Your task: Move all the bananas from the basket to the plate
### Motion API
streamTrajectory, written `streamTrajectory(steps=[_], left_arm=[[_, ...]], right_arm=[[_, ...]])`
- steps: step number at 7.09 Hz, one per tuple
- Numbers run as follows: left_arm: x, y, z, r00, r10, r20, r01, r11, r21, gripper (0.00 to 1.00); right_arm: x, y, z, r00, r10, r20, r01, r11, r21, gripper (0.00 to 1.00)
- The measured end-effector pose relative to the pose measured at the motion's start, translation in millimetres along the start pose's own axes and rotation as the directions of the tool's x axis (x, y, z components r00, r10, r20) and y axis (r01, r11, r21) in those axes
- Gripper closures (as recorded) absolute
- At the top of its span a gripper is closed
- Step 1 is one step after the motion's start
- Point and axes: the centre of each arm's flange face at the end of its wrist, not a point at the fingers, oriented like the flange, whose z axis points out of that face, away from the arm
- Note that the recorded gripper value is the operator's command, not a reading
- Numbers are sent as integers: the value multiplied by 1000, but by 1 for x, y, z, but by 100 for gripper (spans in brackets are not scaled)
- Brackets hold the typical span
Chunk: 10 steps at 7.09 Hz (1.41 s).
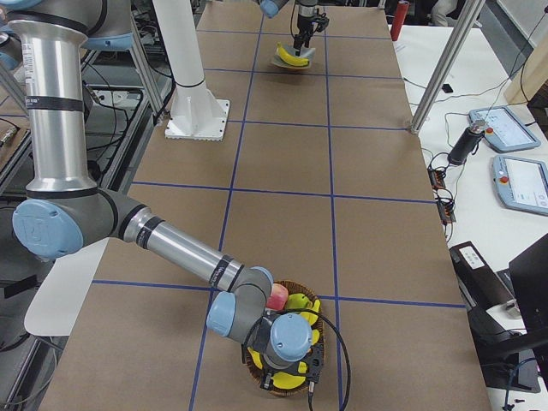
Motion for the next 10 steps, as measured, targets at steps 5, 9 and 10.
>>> streamTrajectory(steps=[5,9,10], left_arm=[[2,-5,1,1000,1,-4,-1,1000,1,0],[20,-16,-17,994,-79,-71,86,992,94,0],[26,-21,-21,988,-119,-97,130,984,118,0]], right_arm=[[-51,-57,-141,999,-49,22,44,978,203,100],[-359,-161,-193,983,-83,161,67,993,103,100],[-450,-158,-184,981,-70,182,55,995,82,100]])
